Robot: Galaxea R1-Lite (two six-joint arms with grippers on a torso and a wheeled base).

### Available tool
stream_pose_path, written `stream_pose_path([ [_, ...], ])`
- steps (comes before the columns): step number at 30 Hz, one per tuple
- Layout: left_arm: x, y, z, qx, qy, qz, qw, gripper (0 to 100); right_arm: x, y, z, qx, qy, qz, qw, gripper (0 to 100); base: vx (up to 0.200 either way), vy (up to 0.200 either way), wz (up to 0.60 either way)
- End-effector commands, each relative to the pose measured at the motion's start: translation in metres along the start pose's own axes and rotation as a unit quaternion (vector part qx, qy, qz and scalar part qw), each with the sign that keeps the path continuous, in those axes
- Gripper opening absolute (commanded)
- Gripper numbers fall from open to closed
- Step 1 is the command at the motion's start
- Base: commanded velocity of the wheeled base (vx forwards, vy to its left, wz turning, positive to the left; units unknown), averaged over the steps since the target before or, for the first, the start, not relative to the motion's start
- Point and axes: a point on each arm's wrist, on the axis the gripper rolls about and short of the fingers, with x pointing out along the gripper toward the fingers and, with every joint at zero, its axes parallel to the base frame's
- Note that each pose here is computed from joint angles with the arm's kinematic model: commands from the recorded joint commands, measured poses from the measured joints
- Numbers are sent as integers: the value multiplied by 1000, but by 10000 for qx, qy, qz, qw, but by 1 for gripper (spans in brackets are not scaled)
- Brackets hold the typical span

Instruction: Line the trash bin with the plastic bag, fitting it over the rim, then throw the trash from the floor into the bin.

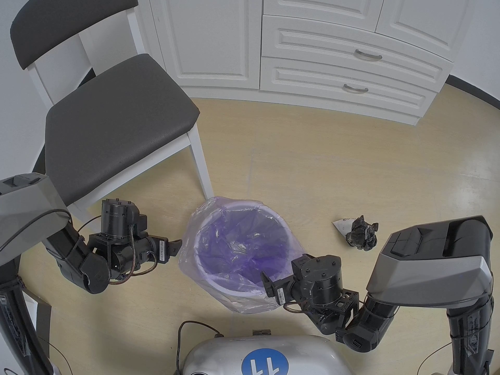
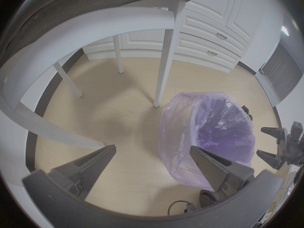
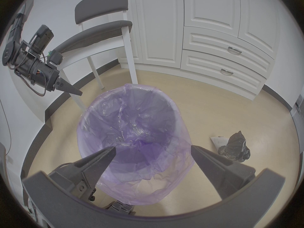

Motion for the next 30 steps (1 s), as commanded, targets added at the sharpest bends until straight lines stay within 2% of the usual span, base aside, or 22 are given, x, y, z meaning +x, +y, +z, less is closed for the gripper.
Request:
stream_pose_path([
  [1,27,0,-16,-8,256,36,9997,100,3,1,-2,2,5,3,10000,100,0,0,0],
  [7,80,-6,-49,-292,332,281,9986,100,6,1,-1,36,-35,-48,10000,100,0,0,0],
  [15,112,-15,-76,-320,439,496,9973,100,11,-6,1,82,-63,-172,9998,100,0,0,0],
  [20,112,-26,-77,-400,428,389,9975,100,12,-5,1,80,-64,-164,9998,100,0,0,0],
  [25,109,-27,-75,-435,388,380,9976,100,13,-4,4,159,-238,-161,9995,100,0,0,0],
  [30,87,-18,-51,-504,186,416,9977,100,12,-4,12,236,-405,-150,9988,100,0,0,0],
])
